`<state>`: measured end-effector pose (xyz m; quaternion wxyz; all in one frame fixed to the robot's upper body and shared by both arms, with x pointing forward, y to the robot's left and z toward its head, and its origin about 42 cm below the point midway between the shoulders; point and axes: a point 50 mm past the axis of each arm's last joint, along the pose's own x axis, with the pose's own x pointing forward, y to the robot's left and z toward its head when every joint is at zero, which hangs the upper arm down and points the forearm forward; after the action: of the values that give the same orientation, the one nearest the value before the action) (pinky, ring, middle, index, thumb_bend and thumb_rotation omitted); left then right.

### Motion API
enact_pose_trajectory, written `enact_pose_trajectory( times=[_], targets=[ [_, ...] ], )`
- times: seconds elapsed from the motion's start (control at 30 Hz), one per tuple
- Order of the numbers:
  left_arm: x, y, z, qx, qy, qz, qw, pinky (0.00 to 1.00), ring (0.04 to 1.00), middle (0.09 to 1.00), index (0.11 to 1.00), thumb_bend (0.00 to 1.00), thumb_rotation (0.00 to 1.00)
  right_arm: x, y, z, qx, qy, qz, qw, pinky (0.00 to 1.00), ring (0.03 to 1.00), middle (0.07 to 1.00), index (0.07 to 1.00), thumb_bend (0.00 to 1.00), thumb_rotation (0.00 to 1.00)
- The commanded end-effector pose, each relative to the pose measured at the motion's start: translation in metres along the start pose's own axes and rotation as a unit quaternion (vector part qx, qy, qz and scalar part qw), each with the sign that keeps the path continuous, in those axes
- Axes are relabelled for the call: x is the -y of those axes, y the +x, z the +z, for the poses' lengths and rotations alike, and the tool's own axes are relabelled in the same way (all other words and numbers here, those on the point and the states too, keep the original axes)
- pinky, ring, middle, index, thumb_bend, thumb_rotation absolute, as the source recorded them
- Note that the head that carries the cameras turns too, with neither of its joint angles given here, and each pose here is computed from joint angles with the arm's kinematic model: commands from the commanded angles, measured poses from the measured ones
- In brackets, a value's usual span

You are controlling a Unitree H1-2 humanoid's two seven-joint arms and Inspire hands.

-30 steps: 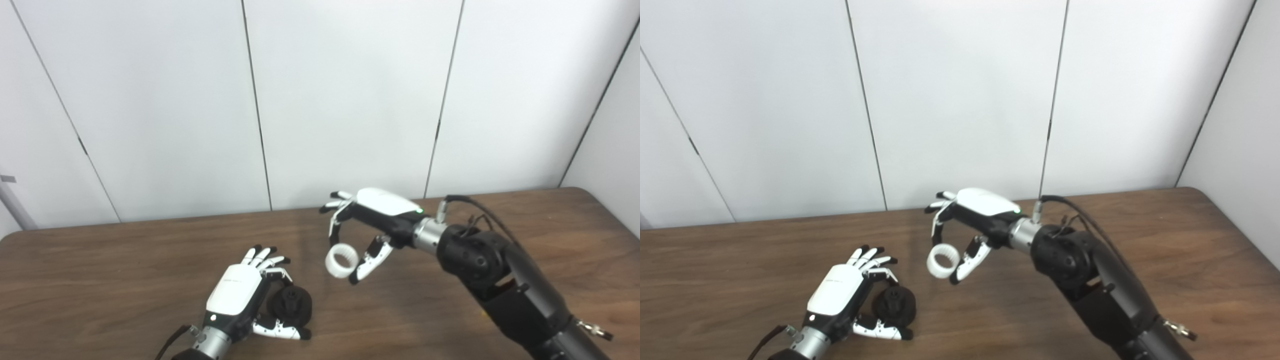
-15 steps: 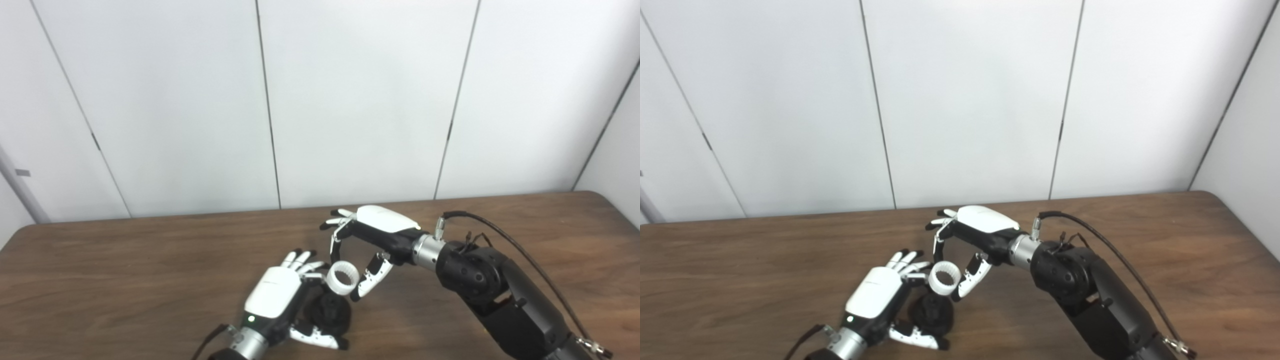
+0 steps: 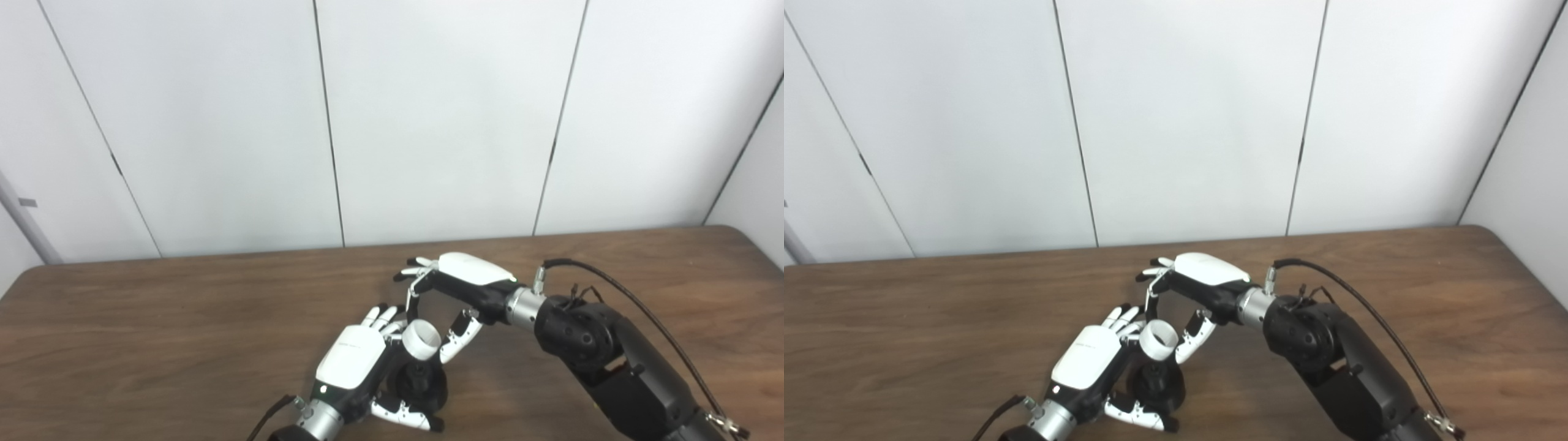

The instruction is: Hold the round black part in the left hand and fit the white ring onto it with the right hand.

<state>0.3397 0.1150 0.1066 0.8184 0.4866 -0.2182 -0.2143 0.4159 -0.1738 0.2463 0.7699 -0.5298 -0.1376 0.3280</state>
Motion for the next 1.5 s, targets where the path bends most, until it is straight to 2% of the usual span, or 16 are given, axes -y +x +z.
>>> enact_pose_trajectory(
  times=[0.0, 0.53, 1.2, 1.47],
  targets=[
    [0.054, -0.046, 0.005, -0.045, -0.053, -0.052, 0.996, 1.00, 0.963, 0.851, 0.479, 0.52, 0.05, 0.014, 0.002, 0.013, 0.030, -0.012, -0.016, 0.999, 0.98, 1.000, 0.909, 0.475, 0.52, 0.13],
    [0.051, -0.043, -0.002, -0.046, -0.045, -0.060, 0.996, 1.00, 0.964, 0.848, 0.479, 0.52, 0.05, 0.013, -0.005, 0.013, 0.025, -0.004, -0.009, 1.000, 0.99, 1.000, 0.911, 0.476, 0.52, 0.13],
    [0.054, -0.045, -0.012, -0.047, -0.033, -0.066, 0.996, 1.00, 0.960, 0.839, 0.478, 0.52, 0.05, 0.047, -0.022, 0.003, 0.015, -0.030, -0.038, 0.999, 0.98, 1.000, 0.909, 0.476, 0.52, 0.13],
    [0.055, -0.045, -0.014, -0.050, -0.034, -0.067, 0.996, 1.00, 0.961, 0.837, 0.479, 0.52, 0.05, 0.065, -0.032, 0.004, 0.020, -0.032, -0.067, 0.997, 1.00, 1.000, 0.904, 0.476, 0.52, 0.13]
  ],
)
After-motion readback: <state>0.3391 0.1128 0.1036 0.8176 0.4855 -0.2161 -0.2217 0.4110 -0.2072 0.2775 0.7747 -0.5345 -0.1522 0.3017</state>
